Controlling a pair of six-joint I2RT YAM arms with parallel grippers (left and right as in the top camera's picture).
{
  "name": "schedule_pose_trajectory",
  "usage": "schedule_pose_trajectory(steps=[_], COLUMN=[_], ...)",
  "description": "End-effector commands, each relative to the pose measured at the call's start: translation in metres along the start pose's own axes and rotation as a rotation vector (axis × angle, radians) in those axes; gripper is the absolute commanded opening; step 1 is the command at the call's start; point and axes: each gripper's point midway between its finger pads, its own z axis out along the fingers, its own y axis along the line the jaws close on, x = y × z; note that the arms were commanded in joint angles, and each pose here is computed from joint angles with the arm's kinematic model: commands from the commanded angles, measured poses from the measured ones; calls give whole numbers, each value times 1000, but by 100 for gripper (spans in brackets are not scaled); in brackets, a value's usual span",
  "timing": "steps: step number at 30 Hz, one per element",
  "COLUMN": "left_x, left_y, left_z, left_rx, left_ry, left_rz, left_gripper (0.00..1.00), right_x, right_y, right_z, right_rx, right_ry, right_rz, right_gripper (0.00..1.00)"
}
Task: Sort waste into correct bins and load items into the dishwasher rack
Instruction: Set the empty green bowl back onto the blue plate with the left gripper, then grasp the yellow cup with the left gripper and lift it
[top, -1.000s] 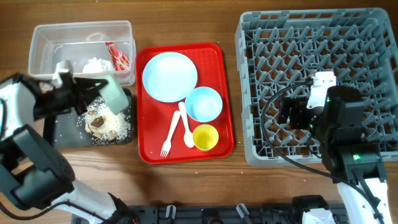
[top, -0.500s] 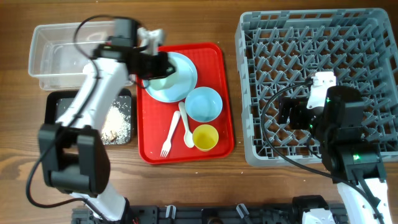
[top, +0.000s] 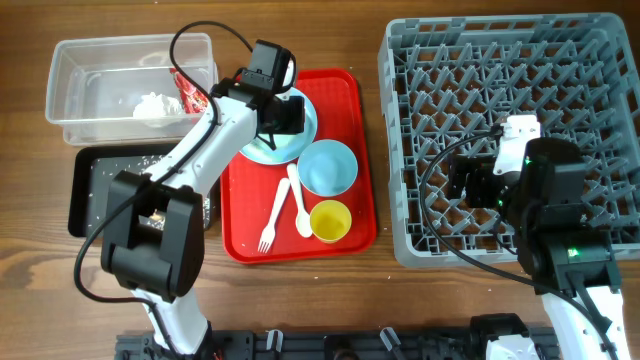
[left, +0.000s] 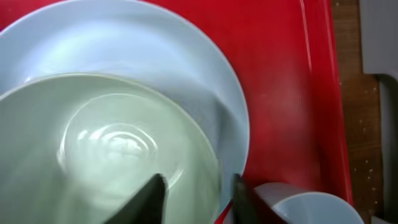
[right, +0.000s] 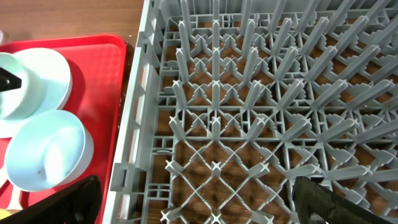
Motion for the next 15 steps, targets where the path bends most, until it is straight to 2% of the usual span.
schedule_pose_trajectory(steps=[1,7,15], left_x=[3,30,114], left_y=[-9,-37,-49], left_z=[-19,-68,-74], left_rx=[37,183,129], left_ry=[18,114,391], left_rz=[-2,-9,29], left_gripper=[45,52,54], right_x=[-10,-10,-9], right_y=[3,3,3], right_z=[-5,-5,-5], right_rx=[-16,-16,-16], right_ry=[-25,-25,-22], right_rz=[4,4,4], right_gripper=[100,100,100])
